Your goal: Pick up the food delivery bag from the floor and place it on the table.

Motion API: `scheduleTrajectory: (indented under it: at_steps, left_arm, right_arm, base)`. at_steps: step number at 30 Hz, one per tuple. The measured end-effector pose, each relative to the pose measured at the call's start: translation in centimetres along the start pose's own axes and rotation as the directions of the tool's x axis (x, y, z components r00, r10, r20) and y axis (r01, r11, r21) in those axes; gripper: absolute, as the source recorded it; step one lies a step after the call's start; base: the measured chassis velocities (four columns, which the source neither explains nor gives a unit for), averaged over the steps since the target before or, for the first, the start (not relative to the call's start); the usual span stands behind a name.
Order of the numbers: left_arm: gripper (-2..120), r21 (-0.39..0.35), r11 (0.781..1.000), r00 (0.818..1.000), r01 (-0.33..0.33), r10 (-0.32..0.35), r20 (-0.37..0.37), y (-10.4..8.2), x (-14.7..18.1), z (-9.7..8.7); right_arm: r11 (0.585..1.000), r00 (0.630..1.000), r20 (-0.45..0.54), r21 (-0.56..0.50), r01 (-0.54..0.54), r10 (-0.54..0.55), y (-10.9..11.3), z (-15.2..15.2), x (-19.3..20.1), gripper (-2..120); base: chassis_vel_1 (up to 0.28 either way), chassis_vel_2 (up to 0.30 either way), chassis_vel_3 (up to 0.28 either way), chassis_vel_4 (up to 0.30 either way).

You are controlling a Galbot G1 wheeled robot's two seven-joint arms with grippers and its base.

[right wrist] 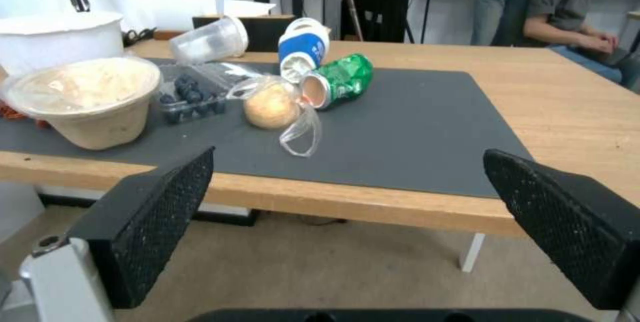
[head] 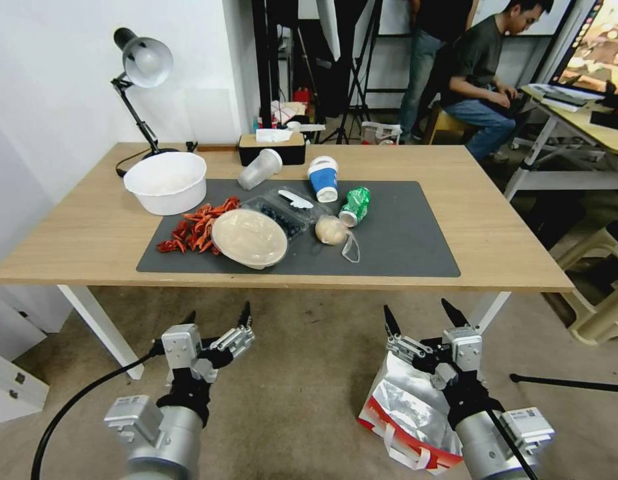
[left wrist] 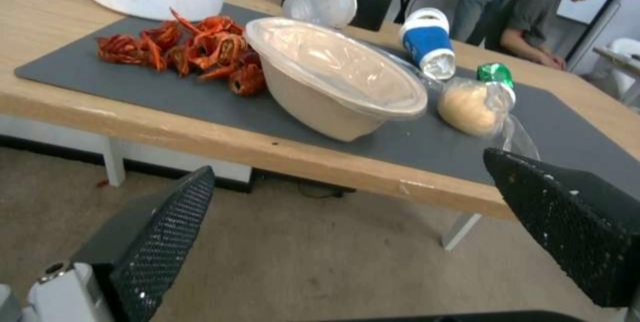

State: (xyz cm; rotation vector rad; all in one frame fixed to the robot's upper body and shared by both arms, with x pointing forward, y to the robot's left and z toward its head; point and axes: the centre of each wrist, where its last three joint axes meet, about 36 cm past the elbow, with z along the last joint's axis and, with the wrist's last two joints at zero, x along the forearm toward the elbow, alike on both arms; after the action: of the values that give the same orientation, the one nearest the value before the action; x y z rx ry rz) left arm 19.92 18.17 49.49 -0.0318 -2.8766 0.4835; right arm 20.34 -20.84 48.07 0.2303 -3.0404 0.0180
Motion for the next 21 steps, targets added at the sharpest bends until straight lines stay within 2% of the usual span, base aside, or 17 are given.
scheduleTrajectory:
  at_steps: [7, 21]
  left_arm:
    - [100, 0.011, 1.000, 0.999, 0.006, -0.007, 0.034, -0.08, 0.04, 0.04]
    - [100, 0.013, 1.000, 1.000, 0.023, -0.023, 0.017, -0.05, 0.12, -0.20]
  right_arm:
    - [1.000, 1.000, 0.002, 0.006, -0.006, 0.006, 0.02, 0.32, -0.03, 100]
    - [1.000, 1.000, 0.010, 0.007, -0.022, 0.022, -0.02, 0.99, -0.17, 100]
  base:
    - [0.000, 0.000, 0.000, 0.000]
    - [0.000, 0.000, 0.000, 0.000]
